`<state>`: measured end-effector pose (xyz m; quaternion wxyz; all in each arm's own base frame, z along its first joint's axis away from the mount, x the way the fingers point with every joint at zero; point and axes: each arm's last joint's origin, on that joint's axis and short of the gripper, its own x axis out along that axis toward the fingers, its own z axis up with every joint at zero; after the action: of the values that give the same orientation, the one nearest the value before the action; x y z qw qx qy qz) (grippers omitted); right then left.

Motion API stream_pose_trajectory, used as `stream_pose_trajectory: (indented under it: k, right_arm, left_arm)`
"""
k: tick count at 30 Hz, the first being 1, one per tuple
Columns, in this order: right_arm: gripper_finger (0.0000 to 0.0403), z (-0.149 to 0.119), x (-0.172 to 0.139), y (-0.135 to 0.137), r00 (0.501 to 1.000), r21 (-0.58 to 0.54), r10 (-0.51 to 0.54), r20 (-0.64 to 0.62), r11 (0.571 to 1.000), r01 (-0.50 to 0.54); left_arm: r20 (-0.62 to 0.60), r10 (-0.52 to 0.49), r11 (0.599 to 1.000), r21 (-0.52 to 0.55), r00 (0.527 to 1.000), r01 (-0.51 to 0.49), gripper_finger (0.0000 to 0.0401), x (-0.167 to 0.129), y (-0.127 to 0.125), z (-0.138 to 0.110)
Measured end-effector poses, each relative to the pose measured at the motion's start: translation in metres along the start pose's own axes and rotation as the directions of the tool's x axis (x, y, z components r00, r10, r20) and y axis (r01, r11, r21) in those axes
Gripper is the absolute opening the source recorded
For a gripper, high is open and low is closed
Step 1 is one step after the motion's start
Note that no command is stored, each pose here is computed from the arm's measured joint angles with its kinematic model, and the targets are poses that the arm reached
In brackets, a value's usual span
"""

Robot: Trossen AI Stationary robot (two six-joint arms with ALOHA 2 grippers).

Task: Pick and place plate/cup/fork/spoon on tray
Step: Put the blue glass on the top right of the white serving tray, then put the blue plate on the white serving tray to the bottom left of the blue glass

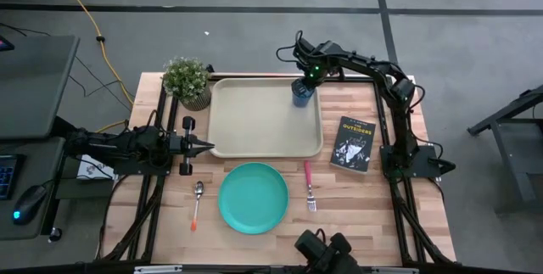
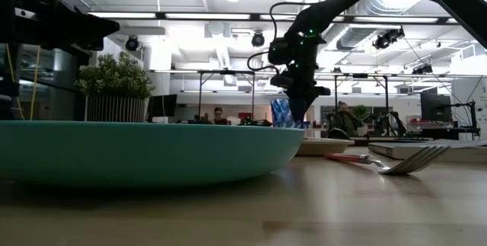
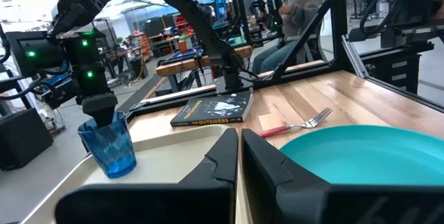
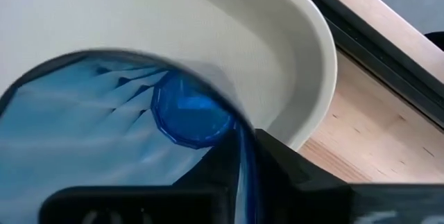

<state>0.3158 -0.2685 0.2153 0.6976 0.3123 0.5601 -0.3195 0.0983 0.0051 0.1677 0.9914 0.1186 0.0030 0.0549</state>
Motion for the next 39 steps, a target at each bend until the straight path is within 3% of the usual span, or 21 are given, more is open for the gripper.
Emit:
stream_pose_trajectory:
  k: [10, 14, 21, 25, 29, 35, 39]
  right_arm:
    - [0.0143, 0.001, -0.002, 0.006, 1.0, -0.053, -0.004, 0.02, 0.999, 0.005]
    - [0.0173, 0.003, -0.017, 0.004, 0.996, -0.078, -0.069, 0.052, 0.994, 0.073]
    - [0.0185, -0.008, -0.065, 0.0, 0.993, -0.101, -0.082, 0.079, 0.991, 0.09]
    - [0.0186, -0.028, -0.1, -0.006, 0.992, -0.109, -0.091, 0.082, 0.989, 0.1]
    - [0.0186, -0.055, -0.126, -0.003, 0.983, -0.115, -0.064, 0.174, 0.99, 0.085]
    - [0.0186, -0.122, -0.135, 0.009, 0.9, -0.195, 0.123, 0.417, 0.98, -0.044]
    - [0.0186, -0.175, -0.123, 0.022, 0.746, -0.362, 0.38, 0.547, 0.911, -0.198]
  left_arm:
    - [0.001, 0.0, 1.0, 0.0, 1.0, 0.0, 0.0003, 0.0, 0.0, 0.0]
    - [0.0, 0.0, 1.0, 0.0, 1.0, 0.0, 0.0003, 0.0, 0.0, 0.0]
    - [0.0, 0.0, 1.0, 0.0, 1.0, 0.0, 0.0003, 0.0, 0.0, 0.0]
    - [0.0, 0.0, 1.0, 0.0, 1.0, 0.0, 0.0003, 0.0, 0.0, 0.0]
    - [0.0, 0.0, 1.0, 0.0, 1.0, 0.0, 0.0003, 0.0, 0.0, 0.0]
    - [0.0, 0.0, 1.0, 0.0, 1.0, 0.0, 0.0003, 0.0, 0.0, 0.0]
    - [0.0, 0.0, 1.0, 0.0, 1.0, 0.0, 0.0003, 0.0, 0.0, 0.0]
